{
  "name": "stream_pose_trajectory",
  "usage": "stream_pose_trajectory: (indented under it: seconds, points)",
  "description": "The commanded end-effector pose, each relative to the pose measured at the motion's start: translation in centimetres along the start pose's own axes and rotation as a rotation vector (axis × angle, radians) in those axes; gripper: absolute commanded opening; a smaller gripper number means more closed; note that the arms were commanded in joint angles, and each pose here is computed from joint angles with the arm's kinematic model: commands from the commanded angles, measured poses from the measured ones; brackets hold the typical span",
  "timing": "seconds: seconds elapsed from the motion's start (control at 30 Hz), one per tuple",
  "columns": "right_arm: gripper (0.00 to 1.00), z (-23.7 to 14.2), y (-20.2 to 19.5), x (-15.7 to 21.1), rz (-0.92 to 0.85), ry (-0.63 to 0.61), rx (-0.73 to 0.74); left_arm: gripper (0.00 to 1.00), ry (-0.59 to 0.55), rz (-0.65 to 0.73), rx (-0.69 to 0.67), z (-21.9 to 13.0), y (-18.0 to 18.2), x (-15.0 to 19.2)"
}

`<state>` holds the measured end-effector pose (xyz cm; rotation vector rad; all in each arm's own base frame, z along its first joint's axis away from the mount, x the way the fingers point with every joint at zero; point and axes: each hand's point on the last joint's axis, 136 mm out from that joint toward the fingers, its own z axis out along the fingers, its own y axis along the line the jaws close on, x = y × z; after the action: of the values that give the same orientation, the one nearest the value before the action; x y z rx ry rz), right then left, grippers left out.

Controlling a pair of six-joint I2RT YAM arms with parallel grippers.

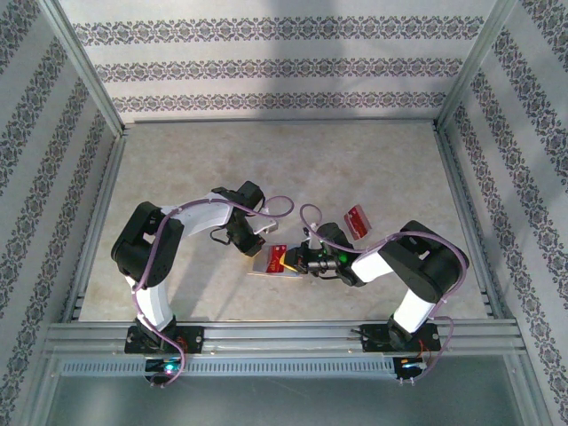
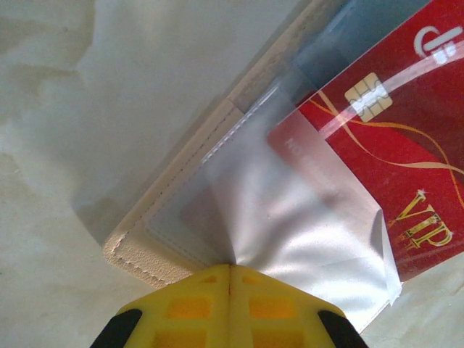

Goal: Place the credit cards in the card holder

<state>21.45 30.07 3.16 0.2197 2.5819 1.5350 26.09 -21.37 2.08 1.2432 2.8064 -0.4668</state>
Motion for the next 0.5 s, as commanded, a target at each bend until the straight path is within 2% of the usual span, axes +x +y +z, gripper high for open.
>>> stream_pose_trajectory:
  seconds: [0.0,0.47]
  points:
    - [0.00,0.6,-0.8,-0.4,-0.008,-0.014,0.030,0.00,0.045,0.025,-0.010,0.6,-0.2,1.3]
    - [0.00,2.4,-1.4,0.8,0.012,0.005,0.033,0.00,0.037,0.023,-0.007,0.6,-0.4,1.4]
